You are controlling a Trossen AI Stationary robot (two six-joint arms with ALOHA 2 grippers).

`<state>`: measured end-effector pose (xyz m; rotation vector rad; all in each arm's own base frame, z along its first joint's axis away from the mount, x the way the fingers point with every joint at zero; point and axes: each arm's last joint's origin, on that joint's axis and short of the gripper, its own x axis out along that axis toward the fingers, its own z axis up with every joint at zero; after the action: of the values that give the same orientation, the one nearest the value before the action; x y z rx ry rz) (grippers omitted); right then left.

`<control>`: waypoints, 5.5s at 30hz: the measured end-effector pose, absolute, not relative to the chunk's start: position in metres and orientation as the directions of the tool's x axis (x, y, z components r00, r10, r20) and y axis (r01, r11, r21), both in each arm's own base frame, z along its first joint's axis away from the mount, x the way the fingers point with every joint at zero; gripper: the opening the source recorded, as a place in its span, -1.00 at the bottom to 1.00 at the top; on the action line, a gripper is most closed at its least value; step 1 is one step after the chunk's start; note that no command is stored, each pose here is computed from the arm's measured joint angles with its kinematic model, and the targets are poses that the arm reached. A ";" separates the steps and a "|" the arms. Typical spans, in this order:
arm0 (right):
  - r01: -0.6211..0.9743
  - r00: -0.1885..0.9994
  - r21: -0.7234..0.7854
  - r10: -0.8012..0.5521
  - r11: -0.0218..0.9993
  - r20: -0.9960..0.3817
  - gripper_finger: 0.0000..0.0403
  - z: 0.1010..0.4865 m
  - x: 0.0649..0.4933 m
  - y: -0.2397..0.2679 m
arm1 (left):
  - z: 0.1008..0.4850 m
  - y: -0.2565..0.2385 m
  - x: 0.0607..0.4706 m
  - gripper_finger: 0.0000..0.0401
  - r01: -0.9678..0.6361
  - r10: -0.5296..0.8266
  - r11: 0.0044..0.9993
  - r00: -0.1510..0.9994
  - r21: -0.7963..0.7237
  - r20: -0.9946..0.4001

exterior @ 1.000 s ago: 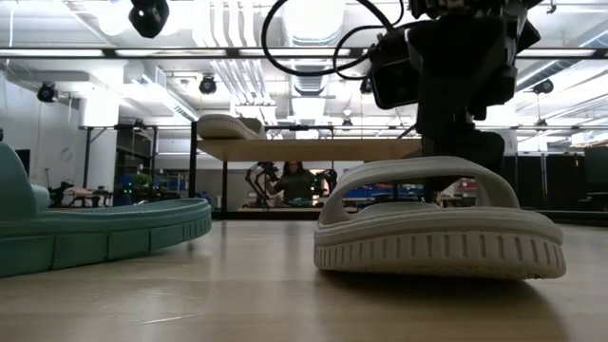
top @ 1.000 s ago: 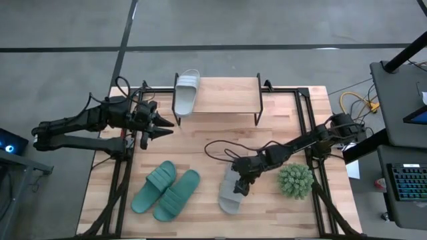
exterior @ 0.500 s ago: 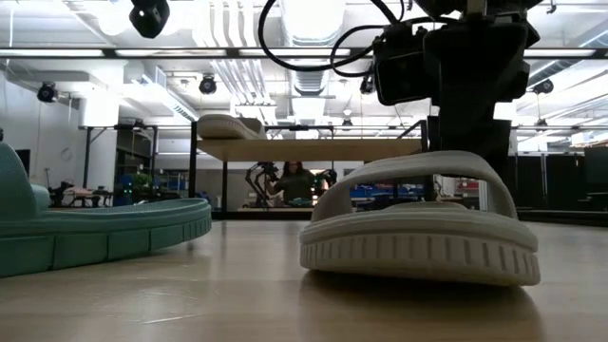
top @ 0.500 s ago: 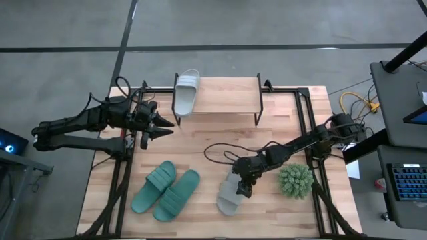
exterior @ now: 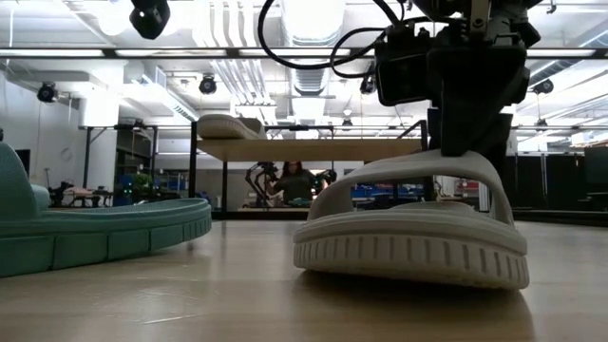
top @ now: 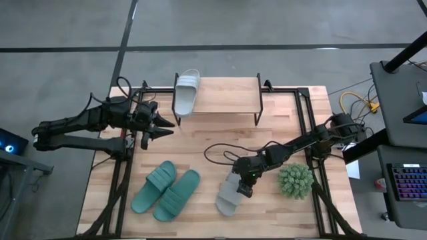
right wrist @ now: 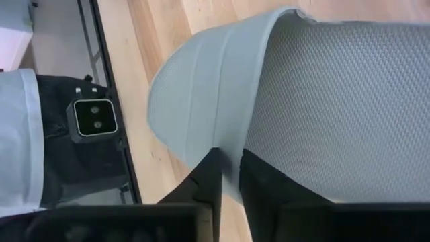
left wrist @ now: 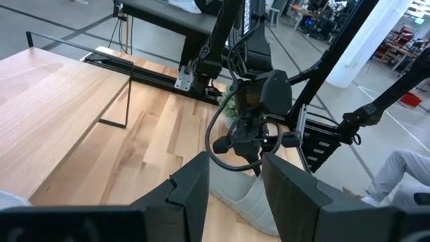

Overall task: Pick and place slides into the shelf
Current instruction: Put the gray slide on the shelf

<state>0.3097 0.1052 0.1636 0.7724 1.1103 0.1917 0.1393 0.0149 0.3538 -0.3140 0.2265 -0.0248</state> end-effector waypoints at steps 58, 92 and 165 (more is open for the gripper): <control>0.308 0.790 0.486 0.065 0.818 -0.610 -0.96 0.231 0.349 0.101 | 0.347 0.015 0.138 -0.39 -0.019 -0.061 0.953 0.965 -0.301 -0.255; 0.571 0.780 0.129 -0.486 0.811 -0.395 -0.96 0.338 0.361 0.090 | 0.345 0.016 0.138 -0.39 -0.110 -0.004 0.908 0.962 -0.403 -0.272; 0.492 0.855 0.097 -0.460 0.865 -0.241 -0.96 0.367 0.370 0.092 | 0.356 0.027 0.213 0.25 0.017 -0.021 0.729 1.000 -0.684 0.002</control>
<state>0.3697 0.0920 0.3669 0.1574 0.2137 -0.5027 0.2132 0.0271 0.3564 -0.7536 0.0057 -0.0204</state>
